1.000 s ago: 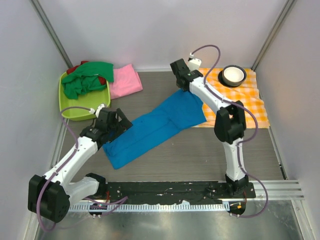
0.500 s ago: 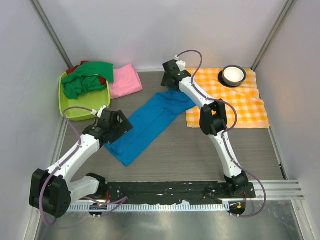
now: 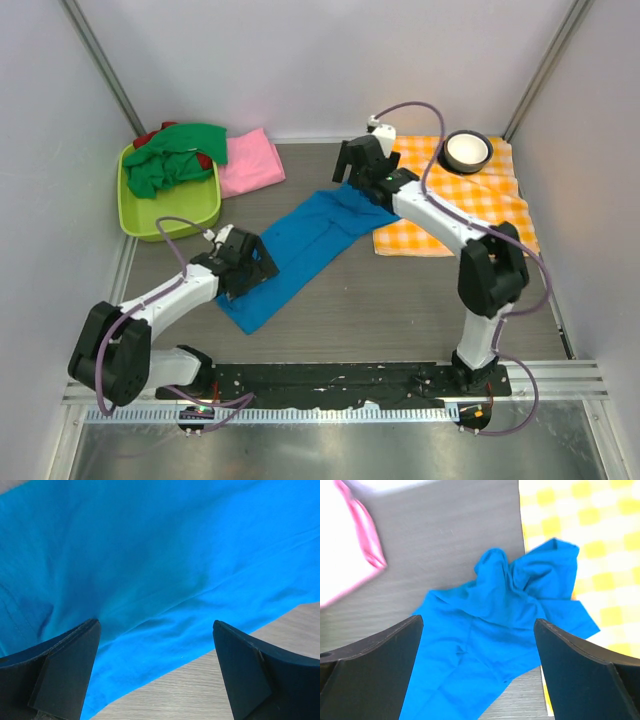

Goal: Fold and stack the t-shirts

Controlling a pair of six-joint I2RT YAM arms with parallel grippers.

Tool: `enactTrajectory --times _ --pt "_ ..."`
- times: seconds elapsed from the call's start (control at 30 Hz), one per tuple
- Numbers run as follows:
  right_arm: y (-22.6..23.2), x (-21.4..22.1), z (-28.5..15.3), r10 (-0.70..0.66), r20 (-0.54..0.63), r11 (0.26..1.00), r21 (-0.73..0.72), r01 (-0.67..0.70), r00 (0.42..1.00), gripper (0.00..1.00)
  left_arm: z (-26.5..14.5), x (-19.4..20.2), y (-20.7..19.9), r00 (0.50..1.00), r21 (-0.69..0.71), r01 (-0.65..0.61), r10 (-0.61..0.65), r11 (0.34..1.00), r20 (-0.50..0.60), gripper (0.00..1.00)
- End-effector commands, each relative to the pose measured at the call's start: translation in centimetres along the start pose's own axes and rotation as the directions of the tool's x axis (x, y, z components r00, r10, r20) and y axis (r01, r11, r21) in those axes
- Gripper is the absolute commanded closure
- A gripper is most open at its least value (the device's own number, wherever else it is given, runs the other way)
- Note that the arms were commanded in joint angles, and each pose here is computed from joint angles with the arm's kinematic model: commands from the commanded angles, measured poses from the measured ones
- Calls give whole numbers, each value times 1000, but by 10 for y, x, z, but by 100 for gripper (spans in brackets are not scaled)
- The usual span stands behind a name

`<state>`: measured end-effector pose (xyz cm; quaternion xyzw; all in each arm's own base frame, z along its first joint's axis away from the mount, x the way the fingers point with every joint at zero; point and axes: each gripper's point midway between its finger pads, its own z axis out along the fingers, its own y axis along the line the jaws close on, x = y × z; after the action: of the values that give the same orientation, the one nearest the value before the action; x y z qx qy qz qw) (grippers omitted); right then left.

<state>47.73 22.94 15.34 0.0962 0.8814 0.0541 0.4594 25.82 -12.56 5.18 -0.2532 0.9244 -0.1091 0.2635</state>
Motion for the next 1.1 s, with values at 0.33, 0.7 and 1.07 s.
enactTrajectory --times 0.33,0.7,1.07 --pt "-47 -24 -95 72 156 996 -54 -64 985 0 15 64 3 997 -64 -72 70 995 -24 0" --pt "-68 -18 -107 -1 94 999 47 -3 996 0 -50 191 -89 979 205 -172 190 964 -70 0" --pt "-82 -9 -108 -28 28 994 102 25 999 0 -109 297 -181 916 407 -346 399 846 -50 0"
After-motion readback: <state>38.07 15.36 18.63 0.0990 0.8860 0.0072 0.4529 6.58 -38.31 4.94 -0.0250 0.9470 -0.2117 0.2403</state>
